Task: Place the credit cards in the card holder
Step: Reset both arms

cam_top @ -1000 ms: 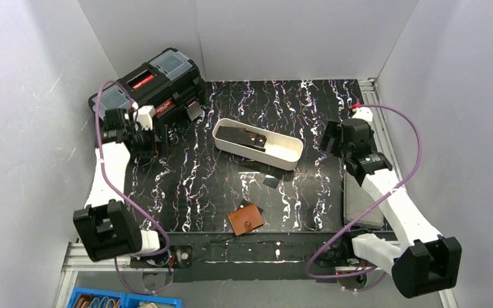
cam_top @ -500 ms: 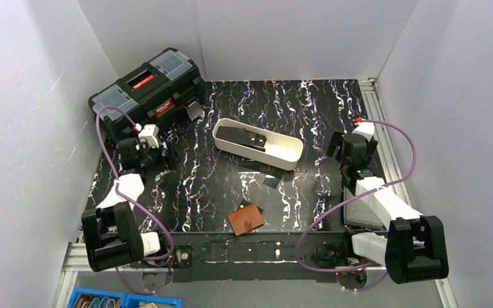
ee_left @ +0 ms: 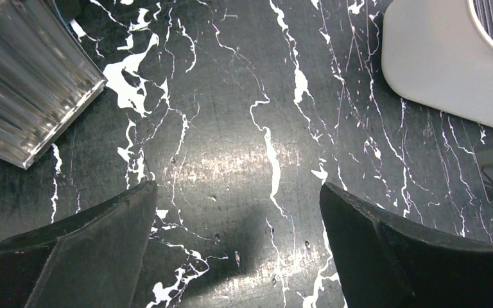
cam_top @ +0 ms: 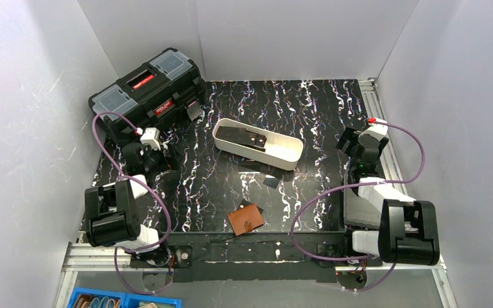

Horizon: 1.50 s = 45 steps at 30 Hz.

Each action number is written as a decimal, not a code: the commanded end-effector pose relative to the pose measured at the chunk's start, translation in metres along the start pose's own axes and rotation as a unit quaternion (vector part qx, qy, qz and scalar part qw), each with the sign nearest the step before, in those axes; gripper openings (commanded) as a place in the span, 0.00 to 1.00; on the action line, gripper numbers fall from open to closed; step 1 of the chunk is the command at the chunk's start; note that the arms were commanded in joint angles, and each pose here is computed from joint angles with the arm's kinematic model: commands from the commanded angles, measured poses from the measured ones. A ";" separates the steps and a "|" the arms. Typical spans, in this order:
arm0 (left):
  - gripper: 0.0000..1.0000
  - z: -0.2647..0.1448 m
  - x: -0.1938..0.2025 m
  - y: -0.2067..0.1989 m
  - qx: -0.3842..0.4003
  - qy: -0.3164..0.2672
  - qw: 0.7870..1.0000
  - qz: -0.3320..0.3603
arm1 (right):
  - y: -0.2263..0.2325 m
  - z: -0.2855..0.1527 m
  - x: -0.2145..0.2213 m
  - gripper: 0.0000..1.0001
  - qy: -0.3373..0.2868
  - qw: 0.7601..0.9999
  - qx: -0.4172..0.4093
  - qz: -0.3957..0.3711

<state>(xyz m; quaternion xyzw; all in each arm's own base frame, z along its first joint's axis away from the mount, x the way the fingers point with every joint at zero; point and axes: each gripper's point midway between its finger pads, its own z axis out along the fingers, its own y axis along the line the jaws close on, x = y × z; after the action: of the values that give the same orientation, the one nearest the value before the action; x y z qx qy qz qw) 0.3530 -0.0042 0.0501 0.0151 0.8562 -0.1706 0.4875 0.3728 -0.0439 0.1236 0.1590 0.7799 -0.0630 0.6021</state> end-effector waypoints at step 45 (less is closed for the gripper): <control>0.98 0.011 -0.009 -0.015 -0.050 -0.104 0.988 0.103 | 0.016 -0.007 0.019 0.98 -0.061 0.993 -0.099 -0.029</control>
<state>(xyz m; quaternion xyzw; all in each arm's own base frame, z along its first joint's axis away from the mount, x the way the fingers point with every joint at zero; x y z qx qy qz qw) 0.3544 -0.0226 0.0419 0.0502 0.8188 -0.0835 0.5658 0.3605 -0.0253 0.0935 0.0737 0.7661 -0.0193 0.6382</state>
